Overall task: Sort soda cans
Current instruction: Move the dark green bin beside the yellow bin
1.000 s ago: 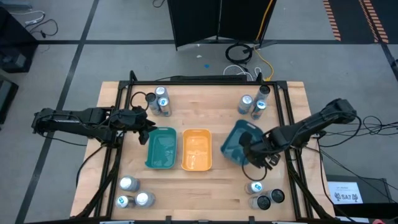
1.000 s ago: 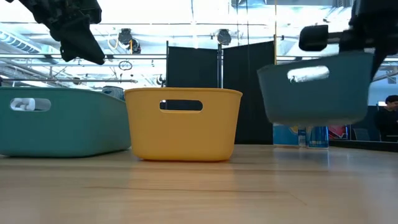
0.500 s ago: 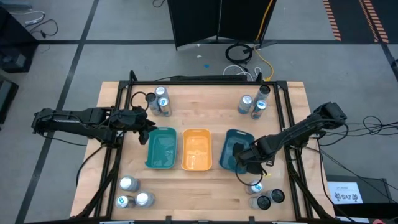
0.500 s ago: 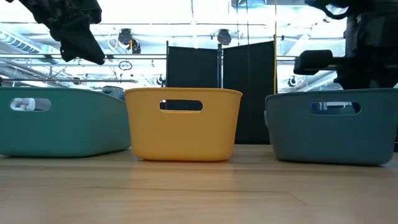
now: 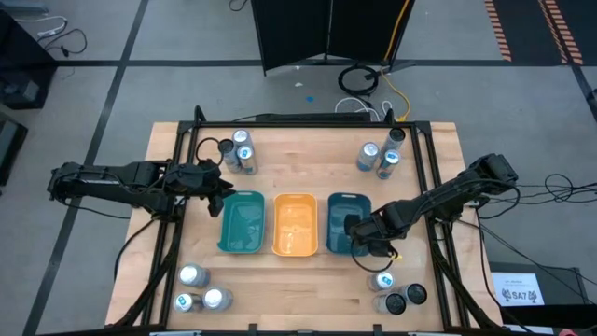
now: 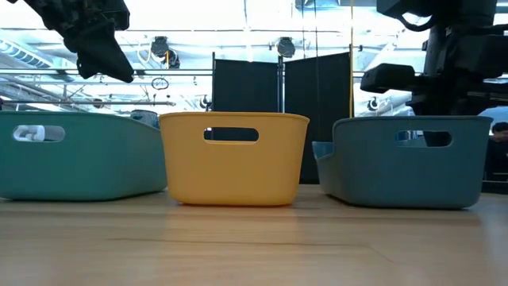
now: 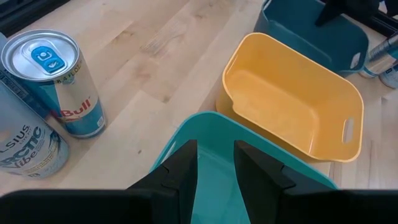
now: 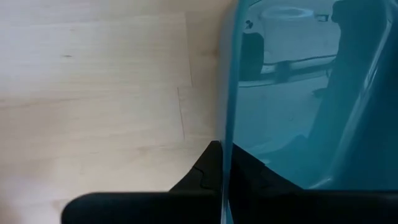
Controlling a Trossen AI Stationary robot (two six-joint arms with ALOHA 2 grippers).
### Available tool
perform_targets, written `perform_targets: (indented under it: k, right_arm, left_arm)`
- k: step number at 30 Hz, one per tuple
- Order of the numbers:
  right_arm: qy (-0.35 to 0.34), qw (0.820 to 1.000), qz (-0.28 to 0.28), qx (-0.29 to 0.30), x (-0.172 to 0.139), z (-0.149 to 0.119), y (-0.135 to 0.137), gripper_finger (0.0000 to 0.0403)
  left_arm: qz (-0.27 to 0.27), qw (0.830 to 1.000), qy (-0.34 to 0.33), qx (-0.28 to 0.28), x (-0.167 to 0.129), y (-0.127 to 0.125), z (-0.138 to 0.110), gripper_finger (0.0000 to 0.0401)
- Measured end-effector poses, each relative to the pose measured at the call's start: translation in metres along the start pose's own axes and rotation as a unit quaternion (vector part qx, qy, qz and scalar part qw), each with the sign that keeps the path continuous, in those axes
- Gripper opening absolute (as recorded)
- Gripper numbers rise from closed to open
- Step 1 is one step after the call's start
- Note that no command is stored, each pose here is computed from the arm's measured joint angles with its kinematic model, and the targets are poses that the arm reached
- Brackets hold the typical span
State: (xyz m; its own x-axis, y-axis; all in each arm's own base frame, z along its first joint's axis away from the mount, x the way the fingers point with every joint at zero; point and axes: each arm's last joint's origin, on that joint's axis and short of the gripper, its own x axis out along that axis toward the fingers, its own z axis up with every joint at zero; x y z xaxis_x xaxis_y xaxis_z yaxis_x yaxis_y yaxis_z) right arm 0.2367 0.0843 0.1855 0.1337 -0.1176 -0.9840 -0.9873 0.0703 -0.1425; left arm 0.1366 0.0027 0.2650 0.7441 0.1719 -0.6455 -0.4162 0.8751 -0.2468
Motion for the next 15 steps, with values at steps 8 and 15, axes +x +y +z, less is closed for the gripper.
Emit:
perform_targets:
  k: [8, 15]
  right_arm:
    - [0.0, 0.999, -0.002, -0.041, 0.0, -0.0002, -0.0004, 0.0]
    - [-0.002, 0.999, -0.004, -0.044, 0.0, 0.0001, -0.0009, 0.0]
  left_arm:
    - [0.0, 1.0, 0.0, 0.0, 0.0, 0.0, 0.0, 0.0115]
    - [0.0, 1.0, 0.0, 0.0, 0.0, 0.0, 0.0, 0.0115]
